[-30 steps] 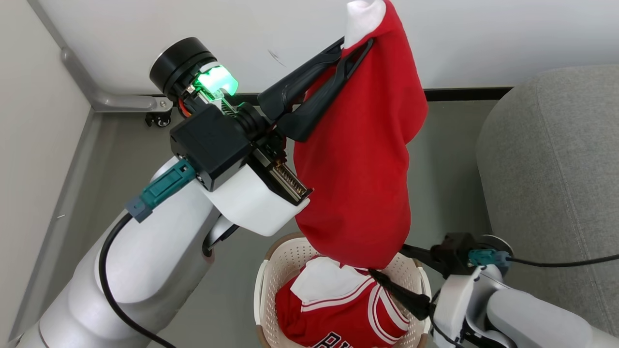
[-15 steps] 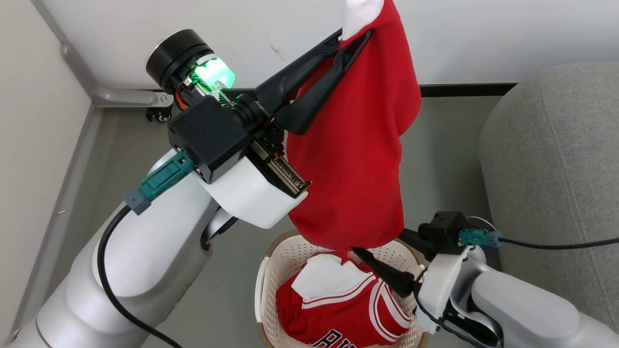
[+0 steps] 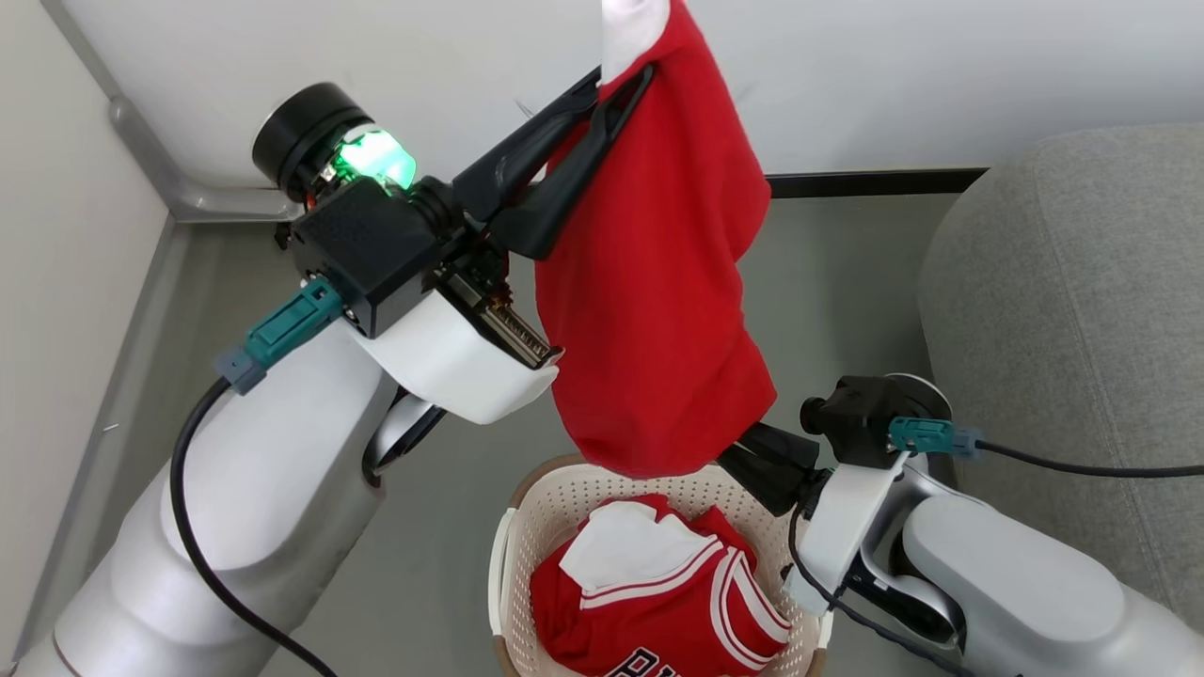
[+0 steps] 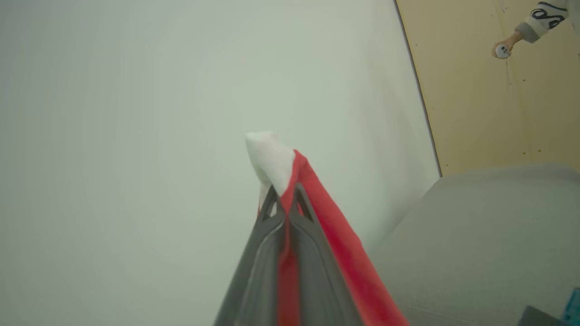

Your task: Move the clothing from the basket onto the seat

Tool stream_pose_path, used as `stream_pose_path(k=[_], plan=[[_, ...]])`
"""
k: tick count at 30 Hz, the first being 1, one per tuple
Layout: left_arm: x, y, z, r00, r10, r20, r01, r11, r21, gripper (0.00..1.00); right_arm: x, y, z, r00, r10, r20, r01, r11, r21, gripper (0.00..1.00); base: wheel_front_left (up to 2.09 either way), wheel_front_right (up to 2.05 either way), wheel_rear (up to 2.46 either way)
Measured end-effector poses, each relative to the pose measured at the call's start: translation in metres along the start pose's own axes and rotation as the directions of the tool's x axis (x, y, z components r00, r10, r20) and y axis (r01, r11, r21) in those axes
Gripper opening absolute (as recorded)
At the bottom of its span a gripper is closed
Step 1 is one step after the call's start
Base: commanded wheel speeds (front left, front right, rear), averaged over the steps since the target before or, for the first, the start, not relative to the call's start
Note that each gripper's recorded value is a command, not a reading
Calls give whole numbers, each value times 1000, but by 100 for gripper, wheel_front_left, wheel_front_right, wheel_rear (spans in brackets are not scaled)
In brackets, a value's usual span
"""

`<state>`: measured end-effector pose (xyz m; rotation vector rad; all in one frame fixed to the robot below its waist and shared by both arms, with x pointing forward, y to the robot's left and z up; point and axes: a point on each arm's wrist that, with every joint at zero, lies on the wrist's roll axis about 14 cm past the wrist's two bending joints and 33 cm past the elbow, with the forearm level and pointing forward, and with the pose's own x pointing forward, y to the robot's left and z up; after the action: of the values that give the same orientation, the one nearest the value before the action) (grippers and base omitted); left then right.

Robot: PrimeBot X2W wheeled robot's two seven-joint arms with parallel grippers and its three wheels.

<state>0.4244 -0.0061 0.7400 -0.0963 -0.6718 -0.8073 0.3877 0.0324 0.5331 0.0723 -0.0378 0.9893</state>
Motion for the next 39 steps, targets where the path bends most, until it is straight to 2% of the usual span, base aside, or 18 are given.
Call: stream_pose_path(k=[6, 13, 20, 25, 26, 27, 28, 30, 33, 39], plan=[[-10, 9, -17, 998, 49, -49, -51, 998, -23, 0, -5, -14, 24, 996, -49, 69, 51, 998, -26, 0, 0, 0, 0], [-34, 23, -49, 980, 126, -151, -134, 990, -44, 0, -33, -38, 38, 980, -160, 120, 165, 986, -31, 0, 0, 0, 0], [-49, 21, -74, 965, 146, -220, -169, 982, -90, 0, -64, -74, 77, 929, -287, 233, 312, 947, -76, 0, 0, 0, 0], [-55, 15, -87, 957, 143, -254, -178, 977, -121, 0, -92, -96, 93, 885, -373, 278, 412, 906, -99, 0, 0, 0, 0], [-56, 13, -89, 955, 141, -261, -179, 976, -126, 35, -98, -100, 96, 874, -391, 288, 433, 896, -99, 0, 0, 0, 0], [-57, 12, -92, 954, 140, -266, -180, 975, -132, 56, -103, -104, 100, 863, -408, 298, 453, 886, -99, 0, 0, 0, 0], [-57, 11, -93, 953, 138, -268, -180, 974, -138, 100, -108, -107, 103, 852, -422, 308, 472, 876, -105, 0, 0, 0, 0], [-56, 8, -94, 954, 133, -269, -176, 974, -144, 100, -118, -112, 109, 834, -446, 326, 503, 857, -115, 0, 0, 0, 0], [-54, 0, -95, 956, 112, -270, -159, 974, -159, 100, -141, -123, 118, 790, -502, 352, 572, 810, -131, 0, 0, 0, 0], [-51, -6, -95, 960, 96, -263, -147, 973, -178, 100, -159, -126, 126, 751, -538, 382, 620, 774, -128, 0, 0, 0, 0]])
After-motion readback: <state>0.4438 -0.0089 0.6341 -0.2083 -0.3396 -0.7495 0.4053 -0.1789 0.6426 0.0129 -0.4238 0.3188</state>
